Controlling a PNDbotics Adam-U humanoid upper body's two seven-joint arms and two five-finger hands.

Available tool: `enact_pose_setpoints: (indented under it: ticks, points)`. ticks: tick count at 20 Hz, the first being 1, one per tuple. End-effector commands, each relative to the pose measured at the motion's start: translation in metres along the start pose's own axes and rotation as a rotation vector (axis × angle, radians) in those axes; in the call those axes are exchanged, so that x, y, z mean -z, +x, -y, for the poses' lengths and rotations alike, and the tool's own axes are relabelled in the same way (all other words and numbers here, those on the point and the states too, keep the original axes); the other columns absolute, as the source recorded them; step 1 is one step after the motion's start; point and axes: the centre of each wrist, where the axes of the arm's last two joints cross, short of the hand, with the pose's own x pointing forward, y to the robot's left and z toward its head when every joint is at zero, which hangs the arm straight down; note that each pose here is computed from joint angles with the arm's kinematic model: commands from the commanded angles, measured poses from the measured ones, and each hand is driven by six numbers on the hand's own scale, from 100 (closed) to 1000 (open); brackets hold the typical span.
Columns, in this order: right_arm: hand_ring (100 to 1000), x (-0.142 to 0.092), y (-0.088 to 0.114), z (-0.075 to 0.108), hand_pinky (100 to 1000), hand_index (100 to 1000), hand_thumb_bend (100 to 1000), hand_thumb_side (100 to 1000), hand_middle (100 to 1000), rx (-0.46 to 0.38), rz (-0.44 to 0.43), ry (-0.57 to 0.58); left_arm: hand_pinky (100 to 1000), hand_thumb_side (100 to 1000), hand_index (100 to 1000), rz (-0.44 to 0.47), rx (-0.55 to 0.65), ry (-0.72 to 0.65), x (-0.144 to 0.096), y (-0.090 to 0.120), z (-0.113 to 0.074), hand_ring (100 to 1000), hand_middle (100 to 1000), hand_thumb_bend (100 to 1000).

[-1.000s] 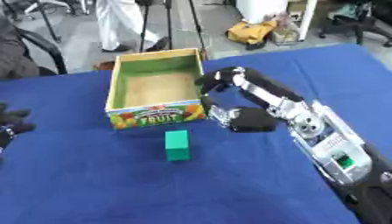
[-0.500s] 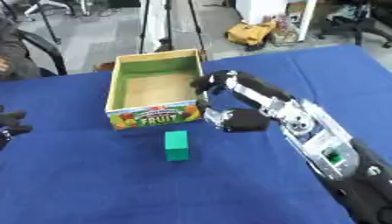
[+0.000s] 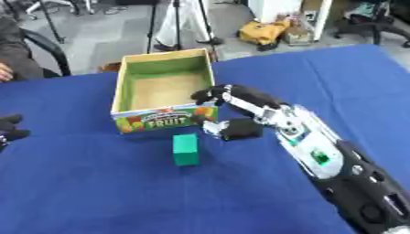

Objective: Pick up objects on the table and place them in the box.

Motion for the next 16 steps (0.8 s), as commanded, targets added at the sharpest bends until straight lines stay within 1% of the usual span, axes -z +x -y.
enact_pose_setpoints:
  ticks: [1,4,8,9,11,16]
  points:
    - [888,0.005,-0.003,0.004,811,938,197,787,794,-0.037,-0.003,0.003,743,749,776,0.018,-0.003,-0.010,0.002,0.004,0.002,802,563,725]
    - [884,0.010,-0.007,-0.003,810,938,223,798,792,-0.035,-0.014,0.012,743,750,776,0.017,-0.005,-0.010,0.002,0.003,0.002,802,563,724]
    - [884,0.015,-0.009,-0.009,811,942,293,808,792,-0.049,-0.023,0.021,743,751,776,0.016,-0.007,-0.011,0.002,0.003,0.003,803,563,724]
    - [883,0.016,-0.011,-0.011,810,943,309,796,792,-0.051,-0.028,0.024,743,751,776,0.016,-0.008,-0.011,0.002,0.003,0.003,803,563,724]
    - [883,0.018,-0.013,-0.015,809,946,330,811,791,-0.055,-0.039,0.029,743,751,776,0.016,-0.009,-0.011,0.002,0.003,0.003,803,563,724]
    - [876,0.021,-0.017,-0.023,807,948,334,817,789,-0.068,-0.053,0.042,743,752,777,0.015,-0.010,-0.011,0.002,0.002,0.003,803,563,723]
